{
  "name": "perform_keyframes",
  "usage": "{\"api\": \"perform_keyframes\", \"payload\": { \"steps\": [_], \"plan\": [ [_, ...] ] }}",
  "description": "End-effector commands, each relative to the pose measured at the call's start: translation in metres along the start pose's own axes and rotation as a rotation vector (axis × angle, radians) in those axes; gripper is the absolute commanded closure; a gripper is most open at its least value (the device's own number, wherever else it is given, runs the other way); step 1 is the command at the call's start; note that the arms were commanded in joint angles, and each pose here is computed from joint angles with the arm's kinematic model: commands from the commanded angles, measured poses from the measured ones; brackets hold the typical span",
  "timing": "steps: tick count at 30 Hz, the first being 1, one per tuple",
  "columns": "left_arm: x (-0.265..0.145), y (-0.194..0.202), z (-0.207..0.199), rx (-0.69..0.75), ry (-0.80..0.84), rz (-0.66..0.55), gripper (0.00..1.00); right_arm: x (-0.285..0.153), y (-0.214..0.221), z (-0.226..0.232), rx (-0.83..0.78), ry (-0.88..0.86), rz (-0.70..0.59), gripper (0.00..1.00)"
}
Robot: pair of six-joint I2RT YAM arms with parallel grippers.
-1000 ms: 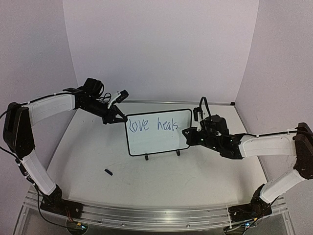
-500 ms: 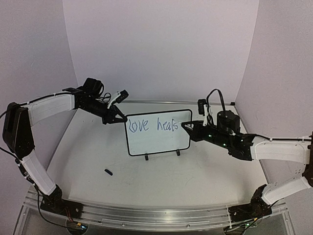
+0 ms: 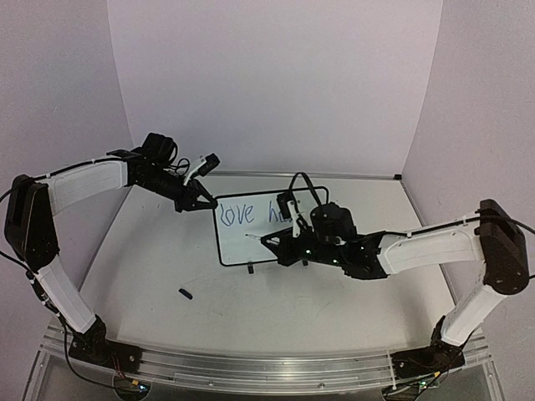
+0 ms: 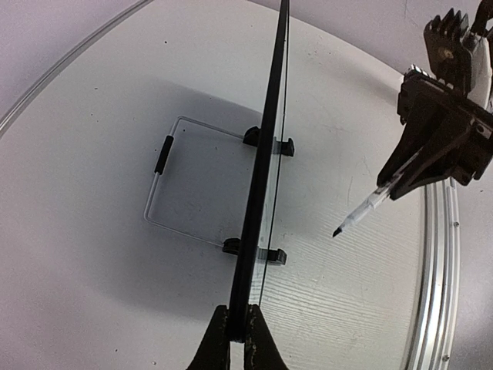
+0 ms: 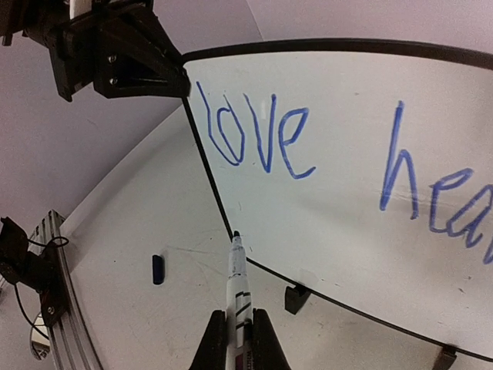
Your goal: Write a sentence on the whiteboard
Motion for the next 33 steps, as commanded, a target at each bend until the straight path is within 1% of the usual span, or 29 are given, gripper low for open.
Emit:
{"api": "perform_keyframes", "payload": {
  "steps": [1,9,19,26,33],
  "plan": [
    [-0.013,-0.014,0.001,0.068,-0.053,-0.045,1.00,0.030,-0.010,0.014,-0.017,-0.017,-0.040,1.00],
    [-0.014,-0.014,0.000,0.072,-0.055,-0.047,1.00,0.060,0.005,0.012,-0.006,0.009,-0.009,1.00],
    [-0.016,-0.016,-0.001,0.077,-0.059,-0.051,1.00,0.073,0.015,-0.005,0.027,0.119,-0.009,1.00],
    [-0.017,-0.016,-0.001,0.080,-0.062,-0.053,1.00,0.082,0.016,0.001,0.004,0.078,0.007,1.00],
    [-0.018,-0.017,-0.002,0.084,-0.066,-0.054,1.00,0.088,0.037,-0.005,0.007,0.096,0.067,1.00]
  ]
}}
Point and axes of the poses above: each gripper's point midway between its finger pads, its own x axis out along the fingers, its own z axis along the line the jaws close on, y = z × x, the point moved 5 cm from there along -x, back along the fingers, and after that the axes turned 6 degrees about -x, right-handed, at the moved point
